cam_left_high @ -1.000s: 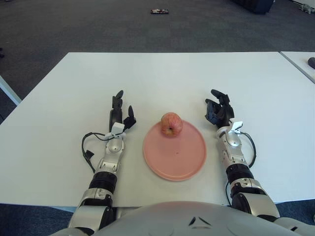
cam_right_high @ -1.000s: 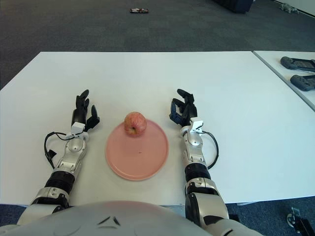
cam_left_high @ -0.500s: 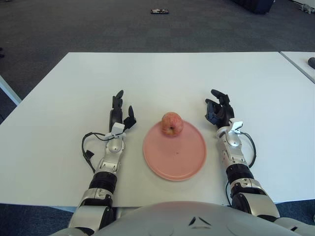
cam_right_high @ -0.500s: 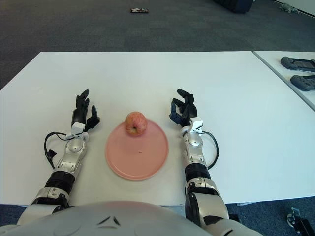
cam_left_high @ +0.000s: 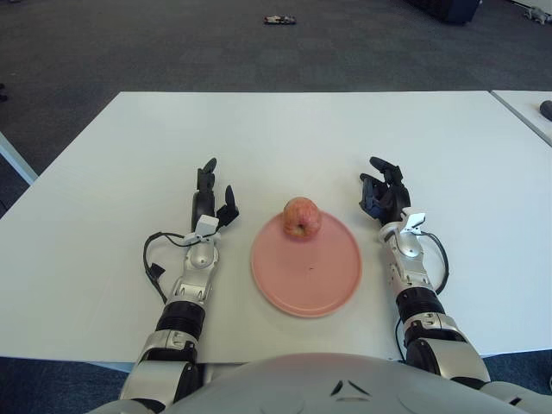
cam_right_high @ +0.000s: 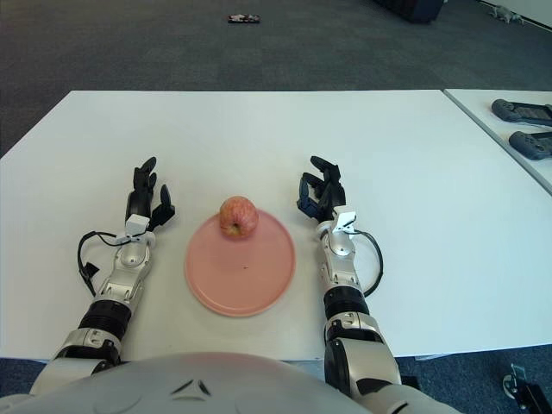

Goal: Put the apple into the plate.

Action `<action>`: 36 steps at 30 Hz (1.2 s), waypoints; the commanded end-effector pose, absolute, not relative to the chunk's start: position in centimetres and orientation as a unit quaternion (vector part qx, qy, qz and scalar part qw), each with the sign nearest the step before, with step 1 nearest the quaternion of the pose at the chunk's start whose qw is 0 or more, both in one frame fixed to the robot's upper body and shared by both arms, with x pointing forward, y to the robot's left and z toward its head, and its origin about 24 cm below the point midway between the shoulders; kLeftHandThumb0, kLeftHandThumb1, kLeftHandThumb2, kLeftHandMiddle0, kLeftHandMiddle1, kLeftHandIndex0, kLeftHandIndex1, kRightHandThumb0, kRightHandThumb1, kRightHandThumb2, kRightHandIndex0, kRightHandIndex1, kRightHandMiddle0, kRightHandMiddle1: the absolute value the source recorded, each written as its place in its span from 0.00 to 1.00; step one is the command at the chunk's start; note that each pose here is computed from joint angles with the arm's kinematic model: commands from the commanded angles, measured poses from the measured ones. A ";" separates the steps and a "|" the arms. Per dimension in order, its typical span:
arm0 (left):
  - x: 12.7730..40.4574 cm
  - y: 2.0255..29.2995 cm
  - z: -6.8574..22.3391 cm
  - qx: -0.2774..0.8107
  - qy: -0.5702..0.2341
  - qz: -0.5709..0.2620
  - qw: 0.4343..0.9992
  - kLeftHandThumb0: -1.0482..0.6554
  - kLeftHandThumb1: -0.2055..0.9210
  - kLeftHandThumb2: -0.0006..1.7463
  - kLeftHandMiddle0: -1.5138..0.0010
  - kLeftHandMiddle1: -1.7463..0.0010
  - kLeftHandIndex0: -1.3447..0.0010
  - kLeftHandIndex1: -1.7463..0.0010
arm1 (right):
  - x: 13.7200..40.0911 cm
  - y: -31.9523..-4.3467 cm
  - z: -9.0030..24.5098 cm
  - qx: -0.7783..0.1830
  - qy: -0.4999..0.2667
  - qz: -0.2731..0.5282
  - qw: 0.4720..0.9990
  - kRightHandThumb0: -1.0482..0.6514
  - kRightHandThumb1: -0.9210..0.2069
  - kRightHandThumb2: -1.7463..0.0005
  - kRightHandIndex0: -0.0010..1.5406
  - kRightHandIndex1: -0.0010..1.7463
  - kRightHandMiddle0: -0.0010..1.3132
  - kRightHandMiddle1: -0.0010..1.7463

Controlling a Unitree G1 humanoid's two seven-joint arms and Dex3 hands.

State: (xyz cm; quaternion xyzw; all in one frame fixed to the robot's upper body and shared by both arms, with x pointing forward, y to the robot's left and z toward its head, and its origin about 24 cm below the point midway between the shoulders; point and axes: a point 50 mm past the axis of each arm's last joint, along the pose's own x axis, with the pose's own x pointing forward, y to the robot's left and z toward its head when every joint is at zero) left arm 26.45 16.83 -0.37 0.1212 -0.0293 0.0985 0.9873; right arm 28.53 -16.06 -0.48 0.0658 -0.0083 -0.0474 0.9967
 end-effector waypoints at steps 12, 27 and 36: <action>26.1 17.1 -0.9 0.125 -0.014 0.105 0.987 0.12 1.00 0.54 0.84 0.92 1.00 0.68 | 27.3 -15.9 -2.6 0.073 0.048 -0.054 0.995 0.40 0.31 0.45 0.10 0.50 0.00 0.54; 26.1 17.1 -0.9 0.126 -0.013 0.103 0.987 0.12 1.00 0.55 0.85 0.92 1.00 0.70 | 27.3 -16.0 -2.6 0.072 0.048 -0.053 0.995 0.39 0.31 0.44 0.09 0.50 0.00 0.52; 26.1 17.0 -0.9 0.123 -0.015 0.104 0.987 0.12 1.00 0.54 0.84 0.92 1.00 0.69 | 27.2 -16.0 -2.6 0.069 0.048 -0.050 0.995 0.39 0.31 0.44 0.09 0.50 0.00 0.52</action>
